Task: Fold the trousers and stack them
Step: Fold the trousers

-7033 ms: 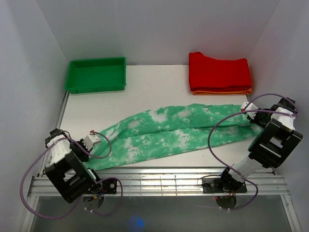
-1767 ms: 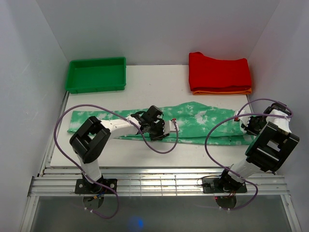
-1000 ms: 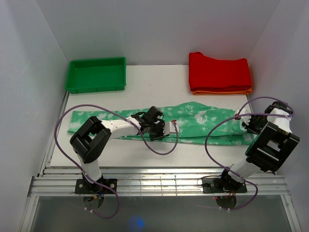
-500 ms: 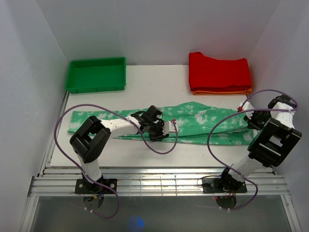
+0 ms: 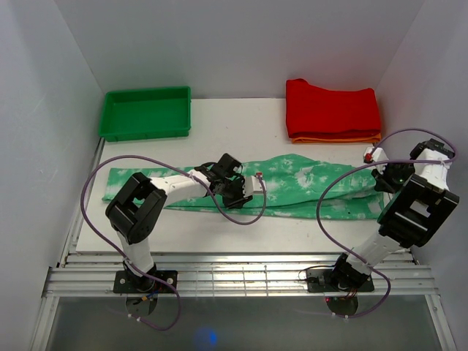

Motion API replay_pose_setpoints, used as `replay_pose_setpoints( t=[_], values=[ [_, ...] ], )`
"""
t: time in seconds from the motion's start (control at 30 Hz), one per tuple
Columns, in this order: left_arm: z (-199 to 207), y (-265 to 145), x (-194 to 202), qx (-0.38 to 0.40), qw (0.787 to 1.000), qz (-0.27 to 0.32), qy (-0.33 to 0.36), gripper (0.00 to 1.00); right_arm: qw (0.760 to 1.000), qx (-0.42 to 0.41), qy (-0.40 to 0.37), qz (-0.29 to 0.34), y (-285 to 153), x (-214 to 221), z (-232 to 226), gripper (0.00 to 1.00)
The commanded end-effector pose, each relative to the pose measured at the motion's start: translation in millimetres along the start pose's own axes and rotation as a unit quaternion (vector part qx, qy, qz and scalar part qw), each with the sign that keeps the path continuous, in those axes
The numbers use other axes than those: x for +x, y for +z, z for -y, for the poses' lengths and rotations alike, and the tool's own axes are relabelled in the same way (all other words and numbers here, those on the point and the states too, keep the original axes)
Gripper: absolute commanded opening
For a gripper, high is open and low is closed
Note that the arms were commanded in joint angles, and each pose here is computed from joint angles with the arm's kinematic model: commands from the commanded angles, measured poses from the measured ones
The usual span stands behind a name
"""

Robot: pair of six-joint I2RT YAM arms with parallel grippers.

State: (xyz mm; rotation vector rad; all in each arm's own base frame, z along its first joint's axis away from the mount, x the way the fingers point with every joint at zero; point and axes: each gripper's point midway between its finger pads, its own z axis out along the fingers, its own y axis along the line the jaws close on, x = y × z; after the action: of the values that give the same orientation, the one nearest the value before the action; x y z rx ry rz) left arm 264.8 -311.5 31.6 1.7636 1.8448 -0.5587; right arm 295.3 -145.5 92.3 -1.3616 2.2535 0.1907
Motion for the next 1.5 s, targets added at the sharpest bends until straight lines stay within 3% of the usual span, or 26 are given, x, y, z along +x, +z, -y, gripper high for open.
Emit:
replay_pose_setpoints(
  t=[0.0,0.37,0.47,0.5,0.7,0.83,1.0,1.17,1.47],
  values=[
    [-6.8,-6.8,-13.7,-0.002,1.000,0.018,0.004,0.41,0.999,0.006,0.008,0.032,-10.1,-17.8,5.8,0.08],
    [-6.7,-6.6,-12.8,0.000,1.000,0.019,0.011,0.43,0.996,0.012,0.058,0.071,-21.9,-36.6,30.4,0.08],
    [-6.1,-6.1,-11.3,0.000,1.000,0.017,0.009,0.31,0.996,0.010,0.053,0.070,-22.4,-36.3,29.5,0.08],
    [-6.5,-6.4,-11.1,-0.001,1.000,0.017,0.009,0.22,0.996,0.008,0.052,0.066,-20.9,-34.4,26.4,0.08],
    [-21.1,-22.6,-15.3,-0.031,0.999,0.021,0.010,0.00,0.999,0.018,0.015,0.048,-23.7,-29.8,20.9,0.08],
    [-44.1,-51.2,-24.2,-0.059,0.998,0.035,-0.004,0.00,0.998,0.044,-0.010,0.050,-48.3,-42.3,32.6,0.08],
    [-36.6,-79.1,-30.1,-0.064,0.997,0.046,0.014,0.00,0.997,0.047,-0.053,0.034,-59.8,-41.7,20.1,0.08],
    [-7.2,-71.0,1.1,-0.025,0.999,0.022,0.012,0.00,0.992,0.047,-0.110,-0.036,-37.4,-3.2,-3.4,0.08],
    [30.6,-34.4,51.4,0.051,0.998,-0.042,-0.015,0.00,0.993,0.006,-0.092,-0.077,14.1,43.3,-34.4,0.08]
  ],
)
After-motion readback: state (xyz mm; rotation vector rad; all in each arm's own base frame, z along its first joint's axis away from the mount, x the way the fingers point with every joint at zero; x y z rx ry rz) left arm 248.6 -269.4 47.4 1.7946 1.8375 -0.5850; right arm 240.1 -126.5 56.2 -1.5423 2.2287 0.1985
